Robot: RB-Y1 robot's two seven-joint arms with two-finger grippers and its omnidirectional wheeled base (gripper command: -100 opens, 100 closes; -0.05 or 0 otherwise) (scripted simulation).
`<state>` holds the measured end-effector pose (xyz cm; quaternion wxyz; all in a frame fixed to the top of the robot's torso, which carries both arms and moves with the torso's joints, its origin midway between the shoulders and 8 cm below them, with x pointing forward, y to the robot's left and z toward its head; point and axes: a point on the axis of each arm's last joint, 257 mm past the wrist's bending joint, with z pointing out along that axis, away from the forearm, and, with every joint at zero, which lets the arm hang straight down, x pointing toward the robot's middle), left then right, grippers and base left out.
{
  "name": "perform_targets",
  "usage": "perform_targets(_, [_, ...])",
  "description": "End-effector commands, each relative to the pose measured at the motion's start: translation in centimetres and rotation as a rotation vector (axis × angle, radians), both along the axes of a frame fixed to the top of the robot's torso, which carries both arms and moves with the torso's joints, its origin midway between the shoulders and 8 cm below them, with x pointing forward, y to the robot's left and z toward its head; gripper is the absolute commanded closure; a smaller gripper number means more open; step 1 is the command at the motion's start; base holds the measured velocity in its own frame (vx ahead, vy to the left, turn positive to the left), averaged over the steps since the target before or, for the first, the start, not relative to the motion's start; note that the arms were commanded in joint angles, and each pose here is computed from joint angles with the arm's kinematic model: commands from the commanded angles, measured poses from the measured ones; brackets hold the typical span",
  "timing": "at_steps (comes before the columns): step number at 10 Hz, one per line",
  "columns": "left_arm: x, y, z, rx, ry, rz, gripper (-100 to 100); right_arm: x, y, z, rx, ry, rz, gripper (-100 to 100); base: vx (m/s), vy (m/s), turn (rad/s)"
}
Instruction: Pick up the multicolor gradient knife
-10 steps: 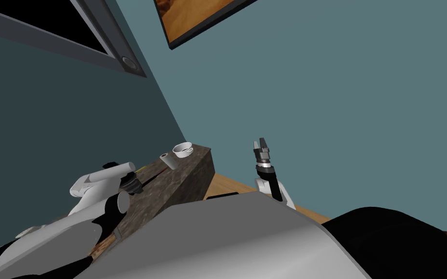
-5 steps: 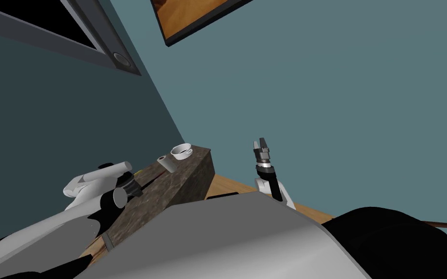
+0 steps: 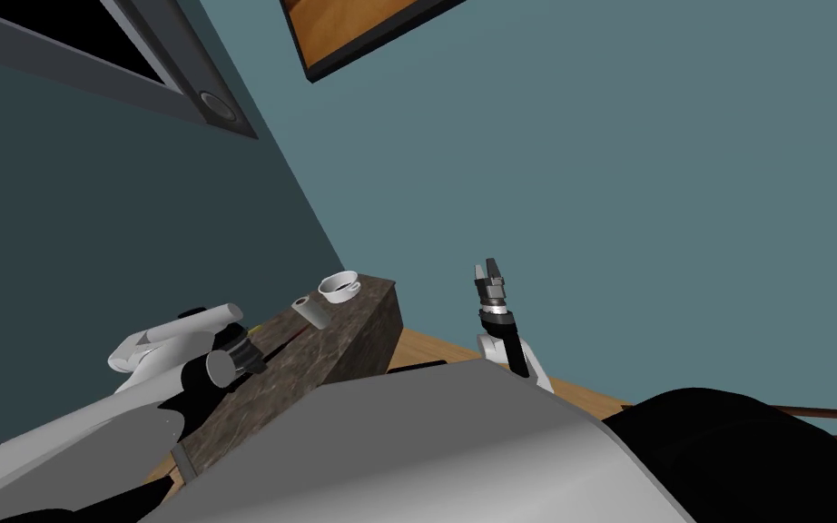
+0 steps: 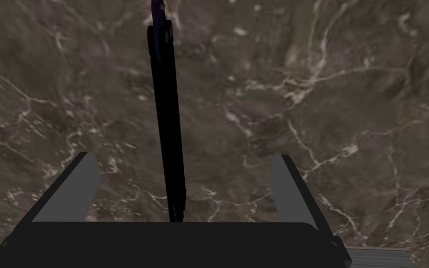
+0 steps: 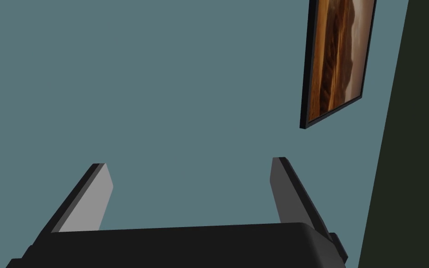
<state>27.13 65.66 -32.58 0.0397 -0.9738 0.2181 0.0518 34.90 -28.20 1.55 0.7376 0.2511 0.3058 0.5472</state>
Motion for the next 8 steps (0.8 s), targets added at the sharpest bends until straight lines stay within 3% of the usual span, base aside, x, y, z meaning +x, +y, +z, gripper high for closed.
perform_targets(1, [-0.4, -0.3, 0.1, -0.020, 0.011, 0.010, -100, 0.0, 0.0, 0.0, 0.000, 0.000, 0.000, 0, 0.036, 0.065, -0.018])
perform_targets(3, [-1.1, -1.0, 0.1, -0.058, 0.032, 0.028, -100, 0.0, 0.0, 0.0, 0.000, 0.000, 0.000, 0, 0.024, 0.047, -0.021])
perform_targets(4, [-0.9, -0.7, 0.1, -0.047, 0.026, 0.022, -100, 0.0, 0.0, 0.0, 0.000, 0.000, 0.000, 0, 0.014, 0.025, -0.009])
perform_targets(5, [-0.9, -0.8, 0.0, -0.049, 0.027, 0.023, 0, 0.0, 0.0, 0.0, 0.000, 0.000, 0.000, 0, 0.000, 0.000, 0.000])
perform_targets(6, [-0.9, -1.1, -1.1, -0.047, 0.027, 0.017, -100, 0.0, 0.0, 0.0, 0.000, 0.000, 0.000, 0, 0.007, 0.013, 0.038])
perform_targets(8, [-0.9, -1.3, -1.8, -0.047, 0.027, 0.013, -100, 0.0, 0.0, 0.0, 0.000, 0.000, 0.000, 0, 0.013, 0.011, 0.026])
